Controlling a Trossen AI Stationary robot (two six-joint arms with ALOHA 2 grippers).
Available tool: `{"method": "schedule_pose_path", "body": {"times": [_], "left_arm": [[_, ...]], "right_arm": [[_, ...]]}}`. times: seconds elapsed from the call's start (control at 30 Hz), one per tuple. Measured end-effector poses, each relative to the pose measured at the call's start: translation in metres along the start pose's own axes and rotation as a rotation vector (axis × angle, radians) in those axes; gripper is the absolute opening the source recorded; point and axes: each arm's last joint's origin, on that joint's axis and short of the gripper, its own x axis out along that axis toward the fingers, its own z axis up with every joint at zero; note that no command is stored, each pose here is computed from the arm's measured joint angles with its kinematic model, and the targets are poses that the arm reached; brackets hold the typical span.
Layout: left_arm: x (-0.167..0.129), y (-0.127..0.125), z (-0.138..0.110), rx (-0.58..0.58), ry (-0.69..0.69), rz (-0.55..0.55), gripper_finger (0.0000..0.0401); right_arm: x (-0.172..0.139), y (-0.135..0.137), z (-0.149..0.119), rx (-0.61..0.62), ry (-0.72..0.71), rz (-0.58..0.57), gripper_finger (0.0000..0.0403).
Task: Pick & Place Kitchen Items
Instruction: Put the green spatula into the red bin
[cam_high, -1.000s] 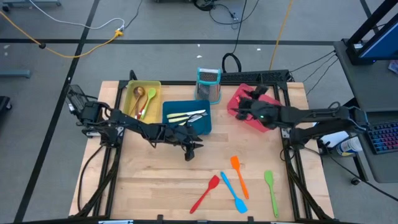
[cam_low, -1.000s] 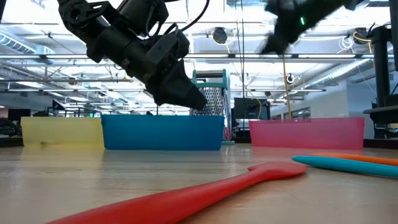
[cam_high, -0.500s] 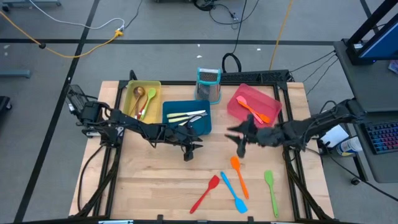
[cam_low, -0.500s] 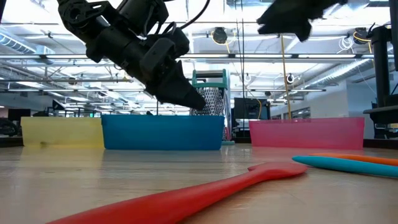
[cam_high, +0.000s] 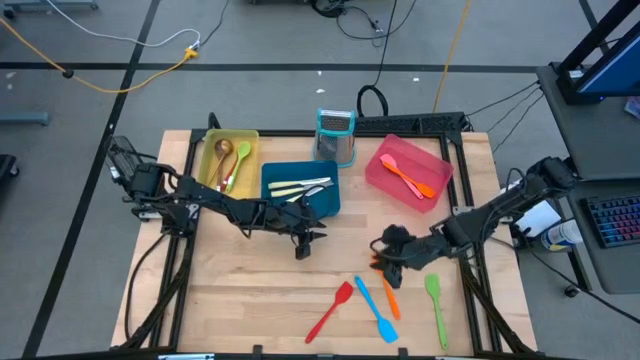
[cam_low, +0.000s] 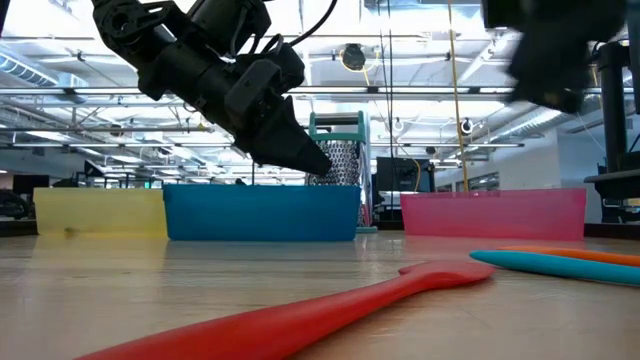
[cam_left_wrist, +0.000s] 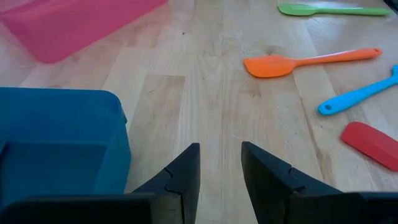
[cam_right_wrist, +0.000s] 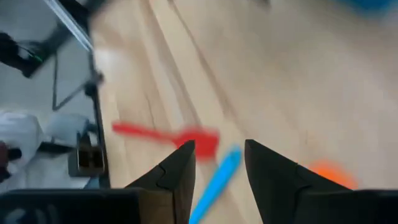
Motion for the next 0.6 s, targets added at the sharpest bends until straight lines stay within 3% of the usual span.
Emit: {"method": "schedule_pose_path", "body": {"times": [0.4,0.53,0.6], "left_arm": [[0.0,0.0,0.0,0.002,-0.001,0.0,0.012],[0.0,0.0,0.0,0.001,0.0,0.0,0.012],[0.0,0.0,0.0,0.001,0.0,0.0,0.012]], "right_arm": [[-0.001,-0.011,-0.063,0.737,0.727,-0.38,0.013],[-0.003,-0.01,-0.078,0.821,0.885,-0.502,0.013],[-0.005,-0.013,-0.085,0.829,0.886,-0.586,0.013]]}}
